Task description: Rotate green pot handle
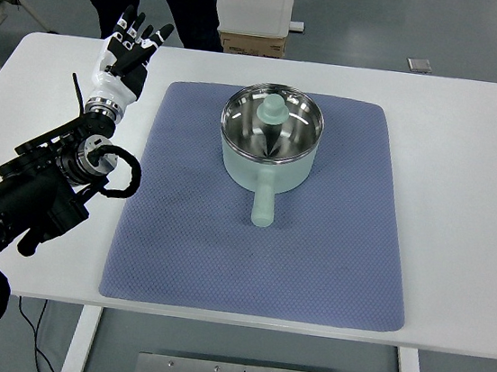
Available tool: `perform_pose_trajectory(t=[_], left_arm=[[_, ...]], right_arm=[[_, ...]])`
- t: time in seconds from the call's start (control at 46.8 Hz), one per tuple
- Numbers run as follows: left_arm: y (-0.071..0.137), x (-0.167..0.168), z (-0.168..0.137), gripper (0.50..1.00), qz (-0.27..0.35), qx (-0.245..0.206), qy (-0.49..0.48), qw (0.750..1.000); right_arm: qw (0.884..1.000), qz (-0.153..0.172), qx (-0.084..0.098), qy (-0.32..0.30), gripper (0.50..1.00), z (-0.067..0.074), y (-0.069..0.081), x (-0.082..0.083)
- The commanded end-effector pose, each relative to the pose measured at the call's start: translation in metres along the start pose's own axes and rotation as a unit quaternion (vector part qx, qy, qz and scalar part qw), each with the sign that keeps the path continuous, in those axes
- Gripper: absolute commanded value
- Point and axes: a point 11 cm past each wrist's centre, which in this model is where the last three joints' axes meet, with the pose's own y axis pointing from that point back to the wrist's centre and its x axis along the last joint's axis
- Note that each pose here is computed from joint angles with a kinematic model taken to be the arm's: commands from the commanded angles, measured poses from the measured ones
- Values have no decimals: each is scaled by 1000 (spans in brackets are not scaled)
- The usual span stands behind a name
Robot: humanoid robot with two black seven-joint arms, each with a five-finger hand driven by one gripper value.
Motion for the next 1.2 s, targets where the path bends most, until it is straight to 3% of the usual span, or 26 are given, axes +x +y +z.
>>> perform_pose_trajectory(t=[0.0, 0.513, 0.684, 0.962, 1.175], left_arm=[[0, -1, 0, 1000, -1, 0, 1, 1000], [0, -4, 0, 1000, -10, 0, 2, 1000], [-3, -10, 9, 1000, -61, 1, -55, 997], [-7, 1, 40, 1000, -83, -12, -111, 990], [-14, -14, 79, 1000, -170, -13, -202, 964]], right_arm=[[1000, 0, 1, 0, 1000, -1, 0, 0], [1000, 1, 0, 0, 1000, 0, 0, 1], [1000, 0, 1, 0, 1000, -1, 0, 0], [1000, -1, 0, 0, 1000, 0, 0, 0], [1000, 1, -1, 0, 1000, 1, 0, 1]])
